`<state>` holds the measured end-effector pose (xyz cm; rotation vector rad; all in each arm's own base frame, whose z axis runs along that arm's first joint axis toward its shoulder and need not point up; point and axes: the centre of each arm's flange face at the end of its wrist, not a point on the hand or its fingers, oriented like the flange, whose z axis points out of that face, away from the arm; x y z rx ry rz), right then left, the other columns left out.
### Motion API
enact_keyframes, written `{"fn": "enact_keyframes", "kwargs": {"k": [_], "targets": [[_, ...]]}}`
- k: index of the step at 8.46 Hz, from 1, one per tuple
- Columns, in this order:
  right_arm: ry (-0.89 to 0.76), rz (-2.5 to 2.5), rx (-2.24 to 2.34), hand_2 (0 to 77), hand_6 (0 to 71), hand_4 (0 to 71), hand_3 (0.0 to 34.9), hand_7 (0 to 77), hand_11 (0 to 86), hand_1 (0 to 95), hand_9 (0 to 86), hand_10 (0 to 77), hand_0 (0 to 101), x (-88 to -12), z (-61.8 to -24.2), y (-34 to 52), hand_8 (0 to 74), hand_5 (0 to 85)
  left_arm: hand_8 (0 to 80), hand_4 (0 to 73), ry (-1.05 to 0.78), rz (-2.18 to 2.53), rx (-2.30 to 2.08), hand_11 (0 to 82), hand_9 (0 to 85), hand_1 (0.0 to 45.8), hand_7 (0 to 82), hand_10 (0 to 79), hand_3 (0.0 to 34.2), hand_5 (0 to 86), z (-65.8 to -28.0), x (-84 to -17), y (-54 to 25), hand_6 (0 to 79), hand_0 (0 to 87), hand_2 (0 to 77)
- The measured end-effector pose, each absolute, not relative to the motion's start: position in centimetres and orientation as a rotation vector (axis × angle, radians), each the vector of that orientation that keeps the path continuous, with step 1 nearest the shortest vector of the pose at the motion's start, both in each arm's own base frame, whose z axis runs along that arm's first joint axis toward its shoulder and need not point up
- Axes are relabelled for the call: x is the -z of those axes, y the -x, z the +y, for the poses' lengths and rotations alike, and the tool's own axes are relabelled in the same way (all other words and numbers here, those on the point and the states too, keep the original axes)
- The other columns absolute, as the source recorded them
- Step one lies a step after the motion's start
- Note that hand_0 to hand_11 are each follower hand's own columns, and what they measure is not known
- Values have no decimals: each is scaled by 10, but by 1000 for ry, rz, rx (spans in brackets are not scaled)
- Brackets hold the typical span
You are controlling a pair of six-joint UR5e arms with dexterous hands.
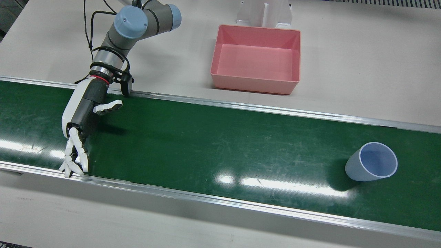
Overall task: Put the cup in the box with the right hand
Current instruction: 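Raise the right hand over the conveyor, fingers open toward the cup, then hold the open right hand on the belt as the cup approaches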
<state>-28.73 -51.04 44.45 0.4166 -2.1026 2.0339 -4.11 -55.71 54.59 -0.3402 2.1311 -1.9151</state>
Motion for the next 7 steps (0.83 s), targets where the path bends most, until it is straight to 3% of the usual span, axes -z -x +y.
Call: {"fn": "enact_keyframes", "kwargs": {"k": [1, 5, 7], "targets": [[-407, -2101, -2041, 11, 71, 98, 0, 311, 5, 11, 120, 5, 231, -449, -507, 286, 38, 5, 0, 11, 340, 2132, 1915, 0, 0, 5, 0, 0, 0, 5, -557, -546, 41, 0, 0, 11], [-395, -2106, -2045, 11, 60, 76, 0, 305, 5, 5, 114, 5, 275, -450, -505, 285, 22, 5, 0, 11, 340, 2133, 1914, 0, 0, 5, 0, 0, 0, 0, -557, -546, 41, 0, 0, 11], [-397, -2103, -2044, 11, 60, 76, 0, 311, 5, 60, 114, 5, 370, -450, -505, 284, 33, 5, 0, 11, 340, 2132, 1914, 0, 0, 5, 0, 0, 0, 0, -557, -546, 41, 0, 0, 11]]}}
